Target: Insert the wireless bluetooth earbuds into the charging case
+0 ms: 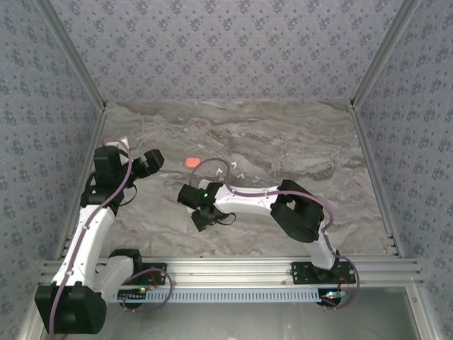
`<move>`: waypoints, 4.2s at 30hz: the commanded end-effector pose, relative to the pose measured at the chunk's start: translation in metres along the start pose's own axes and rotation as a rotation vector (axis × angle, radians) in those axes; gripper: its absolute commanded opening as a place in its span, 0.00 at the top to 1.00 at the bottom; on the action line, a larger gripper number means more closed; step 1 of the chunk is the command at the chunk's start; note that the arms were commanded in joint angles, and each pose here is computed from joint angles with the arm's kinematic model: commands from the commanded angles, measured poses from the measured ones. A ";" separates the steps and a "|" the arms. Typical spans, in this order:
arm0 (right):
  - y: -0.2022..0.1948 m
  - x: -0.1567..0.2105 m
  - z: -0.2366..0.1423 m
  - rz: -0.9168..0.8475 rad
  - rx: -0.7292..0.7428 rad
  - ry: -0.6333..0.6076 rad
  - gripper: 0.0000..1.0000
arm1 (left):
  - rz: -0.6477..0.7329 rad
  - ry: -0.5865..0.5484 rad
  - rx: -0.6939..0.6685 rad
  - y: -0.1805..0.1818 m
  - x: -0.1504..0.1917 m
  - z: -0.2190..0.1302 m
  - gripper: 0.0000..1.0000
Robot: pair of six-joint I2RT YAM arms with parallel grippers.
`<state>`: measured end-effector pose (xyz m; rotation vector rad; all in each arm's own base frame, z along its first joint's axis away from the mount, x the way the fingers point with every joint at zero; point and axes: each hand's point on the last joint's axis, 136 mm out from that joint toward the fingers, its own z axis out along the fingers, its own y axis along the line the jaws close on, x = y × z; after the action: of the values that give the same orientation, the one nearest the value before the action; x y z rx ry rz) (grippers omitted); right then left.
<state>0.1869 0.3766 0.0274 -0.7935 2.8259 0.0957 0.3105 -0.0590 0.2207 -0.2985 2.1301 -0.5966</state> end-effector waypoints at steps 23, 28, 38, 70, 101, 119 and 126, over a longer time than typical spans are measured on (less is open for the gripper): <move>-0.059 -0.025 -0.118 -0.204 0.067 -0.415 0.57 | 0.010 0.093 0.363 -0.062 0.013 -0.013 0.09; -0.083 -0.028 -0.169 -0.337 0.131 -0.621 0.57 | 0.043 0.193 0.619 -0.111 0.022 -0.027 0.10; -0.103 -0.023 -0.255 -0.528 0.156 -0.929 0.58 | 0.180 0.374 0.891 -0.191 0.066 -0.064 0.11; -0.101 -0.018 -0.249 -0.599 0.133 -0.901 0.57 | 0.256 0.487 1.031 -0.278 0.122 -0.054 0.62; -0.135 -0.018 -0.333 -0.074 -0.558 -1.234 0.00 | 0.490 -0.055 1.138 -0.279 0.095 -0.087 0.95; -0.141 -0.037 -0.315 -0.027 -0.510 -1.159 0.00 | 0.504 -0.064 1.156 -0.278 0.096 -0.093 0.98; -0.150 -0.044 -0.311 0.006 -0.481 -1.144 0.00 | 0.516 -0.067 1.172 -0.280 0.097 -0.098 0.99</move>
<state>0.2368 0.2412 0.3256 -0.5837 1.7194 0.9469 0.1875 -0.3106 0.3238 0.7779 1.4976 -1.3162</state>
